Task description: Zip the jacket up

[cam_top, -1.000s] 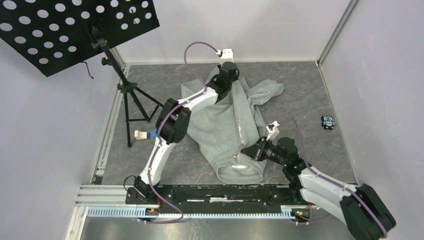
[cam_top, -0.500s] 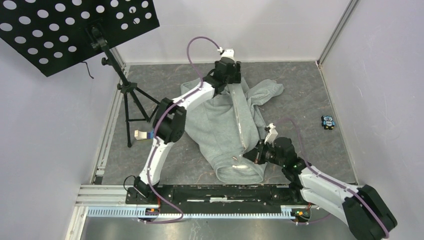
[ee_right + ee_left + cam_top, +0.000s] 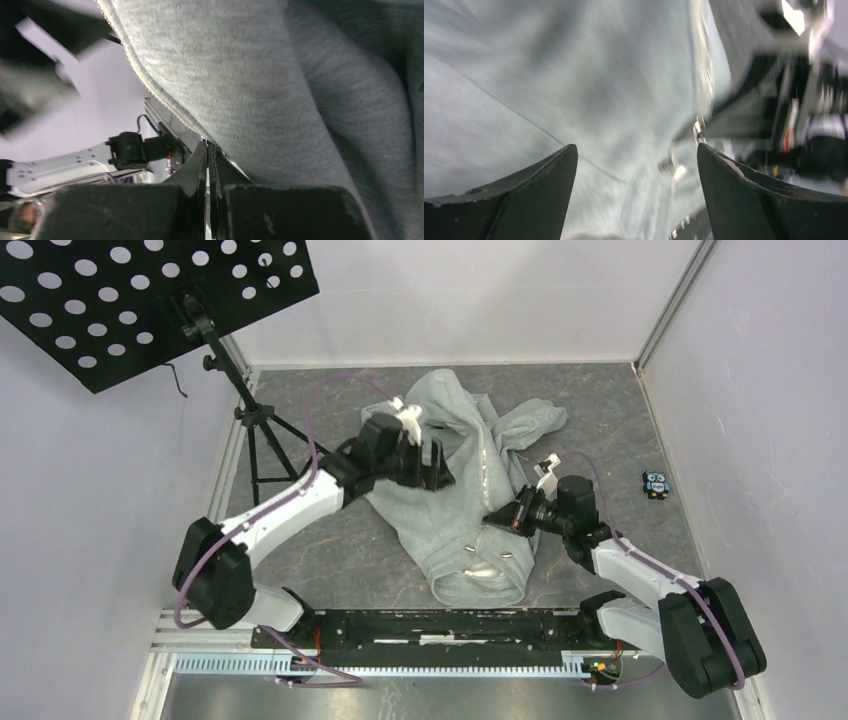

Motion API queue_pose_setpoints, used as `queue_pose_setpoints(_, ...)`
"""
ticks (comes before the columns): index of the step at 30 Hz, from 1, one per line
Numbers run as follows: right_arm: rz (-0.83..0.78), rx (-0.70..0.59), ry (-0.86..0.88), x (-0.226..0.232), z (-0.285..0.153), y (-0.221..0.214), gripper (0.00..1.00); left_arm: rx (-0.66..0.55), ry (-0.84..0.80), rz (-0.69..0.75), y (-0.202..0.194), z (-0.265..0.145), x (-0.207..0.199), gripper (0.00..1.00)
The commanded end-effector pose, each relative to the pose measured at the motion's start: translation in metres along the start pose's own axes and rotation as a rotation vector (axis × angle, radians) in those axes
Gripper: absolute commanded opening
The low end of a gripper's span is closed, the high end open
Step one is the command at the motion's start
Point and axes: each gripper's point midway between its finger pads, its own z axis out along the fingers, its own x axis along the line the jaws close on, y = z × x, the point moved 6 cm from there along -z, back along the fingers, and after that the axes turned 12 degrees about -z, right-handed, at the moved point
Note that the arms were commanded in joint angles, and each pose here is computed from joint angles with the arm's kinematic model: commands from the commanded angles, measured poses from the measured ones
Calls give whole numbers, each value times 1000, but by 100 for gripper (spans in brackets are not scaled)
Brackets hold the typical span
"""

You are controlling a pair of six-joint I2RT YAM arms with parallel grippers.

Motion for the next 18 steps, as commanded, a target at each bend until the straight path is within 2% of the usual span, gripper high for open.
queue_pose_setpoints(1, 126, 15, 66, 12, -2, 18, 0, 183, -140, 202, -82, -14, -30, 94)
queue_pose_setpoints(5, 152, 65, 94, 10, 0, 16, 0, 200, -125, 399, -137, -10, -36, 96)
queue_pose_setpoints(11, 127, 39, 88, 9, -3, 19, 0, 108, 66, 608, -153, 4, -19, 97)
queue_pose_setpoints(18, 108, 26, 97, 13, -5, 22, 0, 110, 163, 771, -172, 21, -28, 98)
